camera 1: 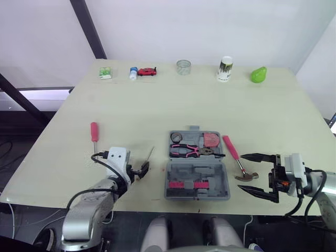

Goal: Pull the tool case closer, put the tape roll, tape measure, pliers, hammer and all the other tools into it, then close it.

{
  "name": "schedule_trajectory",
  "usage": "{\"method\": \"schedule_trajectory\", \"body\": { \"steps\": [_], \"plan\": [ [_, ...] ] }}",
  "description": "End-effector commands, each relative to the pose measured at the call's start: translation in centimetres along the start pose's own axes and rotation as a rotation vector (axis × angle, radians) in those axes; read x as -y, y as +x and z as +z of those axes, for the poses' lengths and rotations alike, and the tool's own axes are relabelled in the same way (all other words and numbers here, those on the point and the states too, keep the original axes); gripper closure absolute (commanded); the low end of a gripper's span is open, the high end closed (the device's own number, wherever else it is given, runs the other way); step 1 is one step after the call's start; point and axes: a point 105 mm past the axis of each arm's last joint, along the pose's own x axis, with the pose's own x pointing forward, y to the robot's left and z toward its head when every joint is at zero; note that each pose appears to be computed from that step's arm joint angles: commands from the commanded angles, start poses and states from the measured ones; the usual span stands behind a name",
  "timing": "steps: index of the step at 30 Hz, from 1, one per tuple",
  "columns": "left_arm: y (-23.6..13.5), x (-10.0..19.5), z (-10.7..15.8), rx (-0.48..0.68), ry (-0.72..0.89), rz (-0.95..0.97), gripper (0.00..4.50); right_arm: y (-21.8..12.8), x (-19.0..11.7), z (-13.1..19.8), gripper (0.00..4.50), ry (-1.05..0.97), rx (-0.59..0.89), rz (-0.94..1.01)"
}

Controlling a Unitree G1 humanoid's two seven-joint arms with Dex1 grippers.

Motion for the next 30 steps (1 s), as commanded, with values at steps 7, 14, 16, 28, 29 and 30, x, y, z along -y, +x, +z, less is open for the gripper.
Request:
{"method": "schedule_trajectory", "body": {
  "steps": [7, 14, 16, 28, 29, 30],
  "plan": [
    [1.5, 0.5, -2.3, 0.071, 0.028, -0.014, 0.11, -0.1, 0.4, 1.4, 0.0, -0.012, 0.043, -0.02],
    [1.9, 1.1, -3.2, 0.077, 0.037, -0.041, 0.11, -0.5, 0.6, 1.3, 0.0, -0.006, 0.014, -0.026],
    [2.1, 1.2, -3.3, 0.079, 0.035, -0.047, 0.11, -0.5, 0.6, 1.2, 0.0, -0.008, 0.009, -0.024],
    [1.9, 2.0, -2.3, 0.073, 0.114, -0.064, 4.41, -0.2, 0.4, 1.1, 0.0, -0.019, 0.003, -0.009],
    [1.8, 1.9, -2.2, 0.074, 0.116, -0.063, 4.41, -0.1, 0.5, 1.2, 0.0, -0.02, 0.005, -0.008],
    [1.7, 1.8, -2.0, 0.079, 0.117, -0.059, 4.41, 0.0, 0.5, 1.3, 0.0, -0.022, 0.009, -0.005]
  ]
}}
